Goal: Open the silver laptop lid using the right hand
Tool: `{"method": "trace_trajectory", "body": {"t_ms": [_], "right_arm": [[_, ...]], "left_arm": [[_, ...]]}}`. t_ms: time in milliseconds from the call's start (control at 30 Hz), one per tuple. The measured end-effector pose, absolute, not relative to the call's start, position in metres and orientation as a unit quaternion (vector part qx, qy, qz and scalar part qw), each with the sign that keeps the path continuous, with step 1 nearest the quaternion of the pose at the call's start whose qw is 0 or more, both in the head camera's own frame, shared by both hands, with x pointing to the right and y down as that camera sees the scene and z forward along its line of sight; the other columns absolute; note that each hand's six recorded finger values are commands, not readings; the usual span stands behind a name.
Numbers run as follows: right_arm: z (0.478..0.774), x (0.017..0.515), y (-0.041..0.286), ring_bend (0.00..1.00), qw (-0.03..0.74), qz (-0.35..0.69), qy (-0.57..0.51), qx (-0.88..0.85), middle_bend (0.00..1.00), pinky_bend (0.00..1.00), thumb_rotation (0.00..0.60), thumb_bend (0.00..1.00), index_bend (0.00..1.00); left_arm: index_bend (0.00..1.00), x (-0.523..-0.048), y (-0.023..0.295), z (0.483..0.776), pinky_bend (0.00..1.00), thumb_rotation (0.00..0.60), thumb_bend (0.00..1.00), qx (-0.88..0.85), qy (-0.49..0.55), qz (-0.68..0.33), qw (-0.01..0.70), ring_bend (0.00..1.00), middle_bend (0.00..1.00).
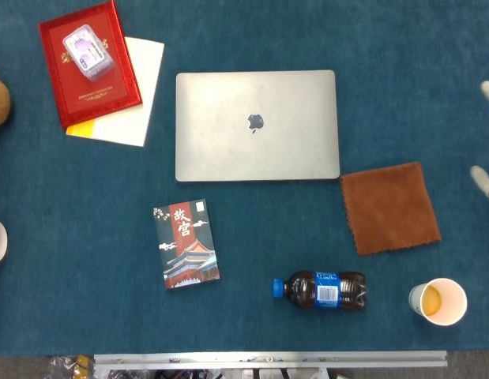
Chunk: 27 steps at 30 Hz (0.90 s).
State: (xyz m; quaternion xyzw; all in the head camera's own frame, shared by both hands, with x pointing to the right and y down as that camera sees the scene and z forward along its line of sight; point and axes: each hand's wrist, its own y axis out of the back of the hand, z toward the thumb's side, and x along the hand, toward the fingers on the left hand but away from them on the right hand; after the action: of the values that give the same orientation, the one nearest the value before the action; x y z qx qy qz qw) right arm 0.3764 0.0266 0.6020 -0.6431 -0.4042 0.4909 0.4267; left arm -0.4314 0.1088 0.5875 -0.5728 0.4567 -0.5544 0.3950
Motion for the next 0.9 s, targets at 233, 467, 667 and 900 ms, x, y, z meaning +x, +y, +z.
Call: {"method": "trace_trajectory", "body": {"t_ms": [233,467,667,900], "right_arm": [[0.608,0.338,0.016,0.0,0.444,0.465,-0.377,-0.668,0.09,0.0,0.6,0.14,0.0],[0.624,0.294,0.002,0.0,0.449,0.449,-0.345,-0.691,0.09,0.0,0.6,0.14,0.0],[0.645,0.263,-0.008,0.0,0.442,0.452,-0.319,-0.706,0.09,0.0,0.6,0.14,0.0],[0.671,0.227,-0.018,0.0,0.437,0.458,-0.29,-0.718,0.09,0.0,0.6,0.14,0.0]], "left_arm": [[0.09,-0.427,0.104,0.585,0.07,0.597,0.41,-0.574,0.461,-0.541,0.407,0.02,0.07],[0.09,-0.427,0.104,0.581,0.07,0.599,0.41,-0.571,0.458,-0.543,0.411,0.02,0.07],[0.09,-0.43,0.105,0.58,0.07,0.598,0.41,-0.569,0.456,-0.549,0.409,0.02,0.07],[0.09,-0.429,0.105,0.581,0.07,0.598,0.41,-0.571,0.45,-0.551,0.409,0.02,0.07]]}}
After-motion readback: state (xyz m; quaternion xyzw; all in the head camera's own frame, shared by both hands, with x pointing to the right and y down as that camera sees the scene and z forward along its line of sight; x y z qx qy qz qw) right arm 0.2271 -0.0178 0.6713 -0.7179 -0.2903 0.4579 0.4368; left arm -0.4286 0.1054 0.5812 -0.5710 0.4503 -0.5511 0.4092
